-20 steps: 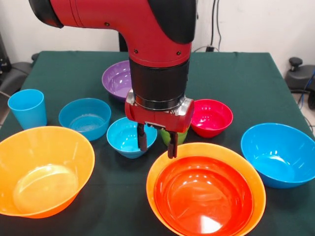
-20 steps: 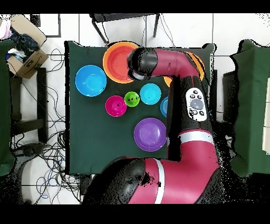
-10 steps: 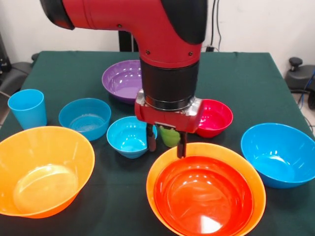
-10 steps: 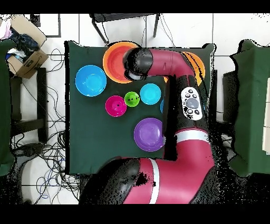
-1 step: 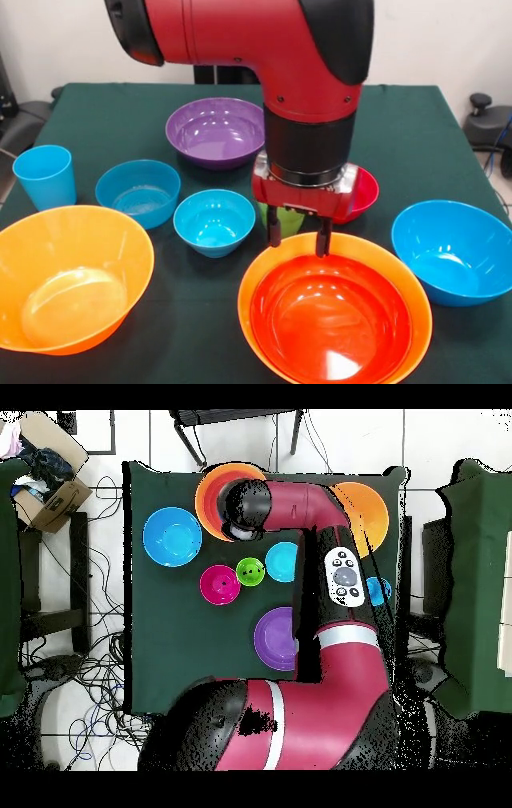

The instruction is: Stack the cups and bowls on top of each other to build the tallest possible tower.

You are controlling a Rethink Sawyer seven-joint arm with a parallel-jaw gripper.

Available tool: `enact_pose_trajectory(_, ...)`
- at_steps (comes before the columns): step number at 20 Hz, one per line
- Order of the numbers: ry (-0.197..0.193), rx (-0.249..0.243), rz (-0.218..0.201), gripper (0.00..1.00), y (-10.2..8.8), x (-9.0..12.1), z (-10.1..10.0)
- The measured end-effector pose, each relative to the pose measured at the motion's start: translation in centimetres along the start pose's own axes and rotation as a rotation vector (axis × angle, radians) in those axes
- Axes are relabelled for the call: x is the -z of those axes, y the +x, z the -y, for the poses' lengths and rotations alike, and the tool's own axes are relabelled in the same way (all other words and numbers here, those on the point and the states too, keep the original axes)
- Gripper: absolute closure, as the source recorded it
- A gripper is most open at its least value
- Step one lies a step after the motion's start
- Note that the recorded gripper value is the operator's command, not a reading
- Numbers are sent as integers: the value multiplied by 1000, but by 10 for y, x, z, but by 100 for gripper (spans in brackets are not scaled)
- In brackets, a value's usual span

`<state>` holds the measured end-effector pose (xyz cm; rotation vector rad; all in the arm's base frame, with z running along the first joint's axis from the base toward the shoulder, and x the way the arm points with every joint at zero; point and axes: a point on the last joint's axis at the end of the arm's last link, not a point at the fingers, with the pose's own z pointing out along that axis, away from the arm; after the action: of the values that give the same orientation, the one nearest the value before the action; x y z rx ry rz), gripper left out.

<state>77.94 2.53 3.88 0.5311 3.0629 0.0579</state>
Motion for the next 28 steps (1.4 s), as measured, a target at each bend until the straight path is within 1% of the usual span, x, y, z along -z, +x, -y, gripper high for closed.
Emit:
enact_pose_trajectory(2,0,3,-4,0,3,-4,-2)
enact_pose_trajectory(3,0,7,-7,0,6,-10,-4)
enact_pose_trajectory(8,1,12,0,0,11,-22,-5)
enact_pose_trajectory(11,12,16,5,0,16,-32,-2)
enact_pose_trajectory(14,19,18,9,0,18,-36,0)
enact_pose_trajectory(17,25,23,17,0,21,-41,-1)
enact_pose_trajectory(22,21,32,45,0,24,-52,-5)
enact_pose_trajectory(26,17,35,54,0,26,-59,-6)
enact_pose_trajectory(28,12,39,59,0,30,-69,-9)
